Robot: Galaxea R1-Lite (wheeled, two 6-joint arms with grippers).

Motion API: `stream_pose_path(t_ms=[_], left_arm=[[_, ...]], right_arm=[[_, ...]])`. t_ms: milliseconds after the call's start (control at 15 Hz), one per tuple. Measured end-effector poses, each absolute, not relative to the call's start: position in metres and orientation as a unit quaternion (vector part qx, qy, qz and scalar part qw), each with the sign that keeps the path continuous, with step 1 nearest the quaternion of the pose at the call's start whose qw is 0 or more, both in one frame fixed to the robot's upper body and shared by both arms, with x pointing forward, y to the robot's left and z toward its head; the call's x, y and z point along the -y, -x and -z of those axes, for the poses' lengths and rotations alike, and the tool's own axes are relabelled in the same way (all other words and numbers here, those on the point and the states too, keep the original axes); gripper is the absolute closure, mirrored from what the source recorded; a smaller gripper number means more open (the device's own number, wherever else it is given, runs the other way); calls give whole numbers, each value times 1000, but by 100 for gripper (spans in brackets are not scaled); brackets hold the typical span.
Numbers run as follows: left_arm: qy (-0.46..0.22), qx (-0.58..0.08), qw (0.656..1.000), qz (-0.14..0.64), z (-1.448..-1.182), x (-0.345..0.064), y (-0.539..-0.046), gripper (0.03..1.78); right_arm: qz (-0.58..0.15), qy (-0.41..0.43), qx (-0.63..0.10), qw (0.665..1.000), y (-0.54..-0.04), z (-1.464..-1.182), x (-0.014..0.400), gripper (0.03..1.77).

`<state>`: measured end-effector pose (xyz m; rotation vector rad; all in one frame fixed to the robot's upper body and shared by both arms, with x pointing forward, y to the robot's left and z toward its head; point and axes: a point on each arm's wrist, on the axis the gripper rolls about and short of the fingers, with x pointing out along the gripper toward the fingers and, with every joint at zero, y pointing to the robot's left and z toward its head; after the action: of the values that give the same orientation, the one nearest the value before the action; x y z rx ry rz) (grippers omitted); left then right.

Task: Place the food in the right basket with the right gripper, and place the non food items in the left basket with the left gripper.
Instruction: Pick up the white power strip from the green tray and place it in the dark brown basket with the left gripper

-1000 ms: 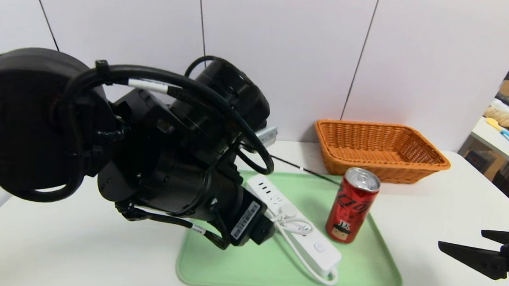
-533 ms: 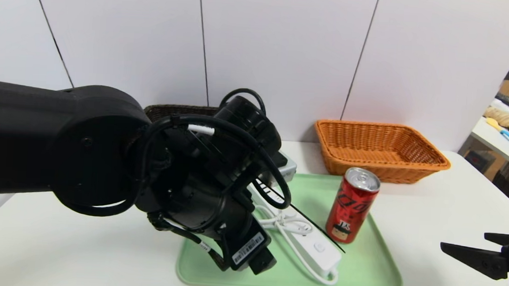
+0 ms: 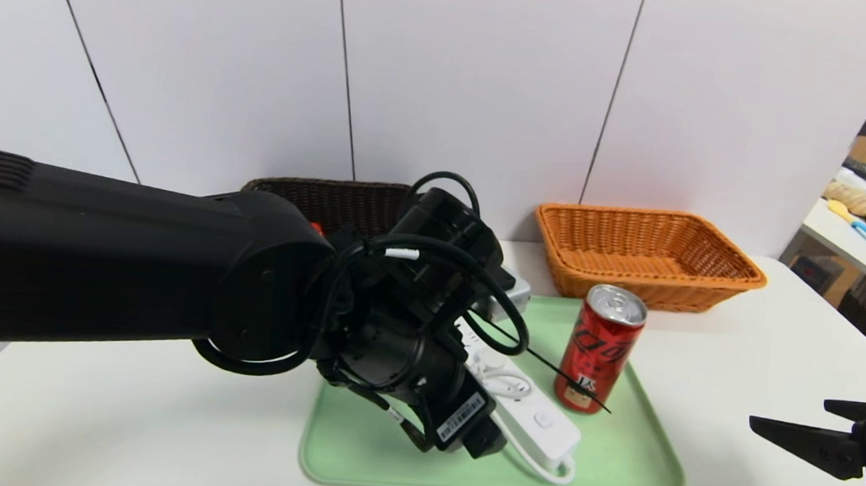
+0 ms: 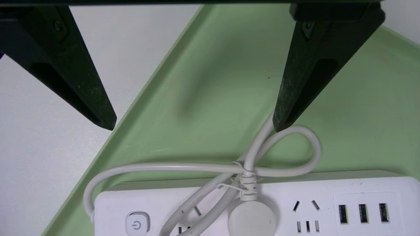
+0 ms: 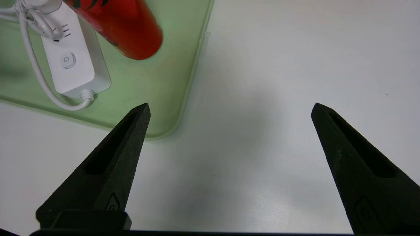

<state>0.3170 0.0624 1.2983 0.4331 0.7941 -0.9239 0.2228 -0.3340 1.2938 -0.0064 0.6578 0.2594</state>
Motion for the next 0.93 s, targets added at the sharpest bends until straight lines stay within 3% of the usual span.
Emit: stream_pose_path(t_ms=[267,600,933], left_arm=[[-206,-370,793,438,-1298,-69,-322,12],[-192,-343,763,514,-1313,-84,-318,12],[-203,-348,753,520,-1302,-85,-325,12]], right_arm=[[-127,6,-305,944,-224,-1298,334,10],[-127,7,-301,945,-224,-1300,334,10],[-131,8,-294,947,-225,-1300,333,10]])
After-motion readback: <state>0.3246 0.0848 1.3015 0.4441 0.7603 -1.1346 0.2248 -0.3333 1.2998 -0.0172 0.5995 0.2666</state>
